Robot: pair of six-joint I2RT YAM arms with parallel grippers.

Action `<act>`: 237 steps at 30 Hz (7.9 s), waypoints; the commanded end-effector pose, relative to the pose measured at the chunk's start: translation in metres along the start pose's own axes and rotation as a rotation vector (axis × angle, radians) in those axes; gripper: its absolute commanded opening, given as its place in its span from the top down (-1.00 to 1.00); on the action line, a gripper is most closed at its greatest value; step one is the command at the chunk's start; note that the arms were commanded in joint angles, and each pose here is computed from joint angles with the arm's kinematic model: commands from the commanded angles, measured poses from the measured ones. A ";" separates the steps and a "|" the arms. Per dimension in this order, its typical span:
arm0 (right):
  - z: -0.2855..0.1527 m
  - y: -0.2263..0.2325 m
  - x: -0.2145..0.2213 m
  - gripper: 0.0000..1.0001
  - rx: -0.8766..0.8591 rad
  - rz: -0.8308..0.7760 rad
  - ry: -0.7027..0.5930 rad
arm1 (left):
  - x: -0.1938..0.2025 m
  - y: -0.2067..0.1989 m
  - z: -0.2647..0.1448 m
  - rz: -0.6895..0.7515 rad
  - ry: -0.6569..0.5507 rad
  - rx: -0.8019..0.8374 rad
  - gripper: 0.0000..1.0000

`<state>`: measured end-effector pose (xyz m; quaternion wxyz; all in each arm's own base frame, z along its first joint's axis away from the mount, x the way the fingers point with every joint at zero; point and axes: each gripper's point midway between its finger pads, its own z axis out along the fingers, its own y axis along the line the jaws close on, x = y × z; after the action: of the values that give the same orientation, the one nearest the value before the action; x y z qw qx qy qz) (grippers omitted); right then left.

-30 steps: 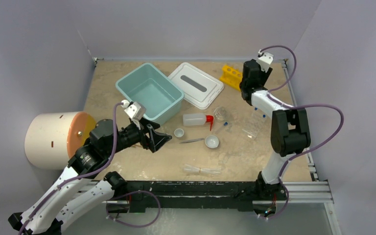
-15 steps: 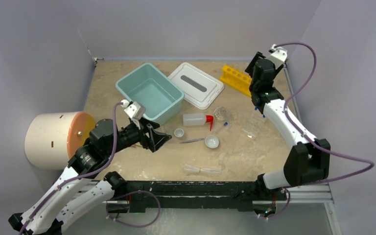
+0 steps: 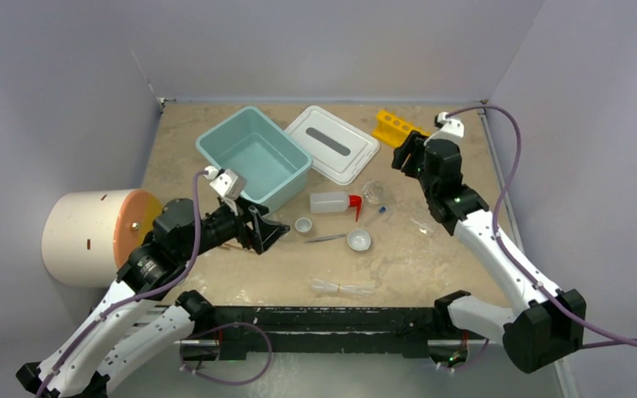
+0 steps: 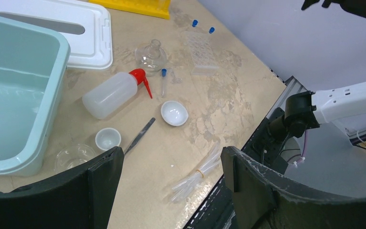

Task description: Organize the chemistry lab equipment

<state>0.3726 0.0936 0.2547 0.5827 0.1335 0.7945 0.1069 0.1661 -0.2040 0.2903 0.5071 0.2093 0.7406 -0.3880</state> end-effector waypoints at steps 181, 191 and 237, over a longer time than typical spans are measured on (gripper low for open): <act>-0.288 0.287 0.024 -0.29 -1.454 0.130 0.181 | -0.003 -0.081 -0.040 0.007 0.054 0.454 1.00; -0.281 0.290 0.037 -0.14 -1.415 0.075 0.243 | -0.006 -0.083 -0.045 0.033 0.038 0.457 1.00; -0.293 0.285 0.042 1.00 -1.485 0.061 0.259 | 0.006 -0.075 -0.035 0.017 0.065 0.446 1.00</act>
<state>0.1131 0.3789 0.3657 0.3924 -0.2836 0.6139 0.6235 0.0872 -0.2219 0.3126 0.4077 0.3224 0.6669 -0.5340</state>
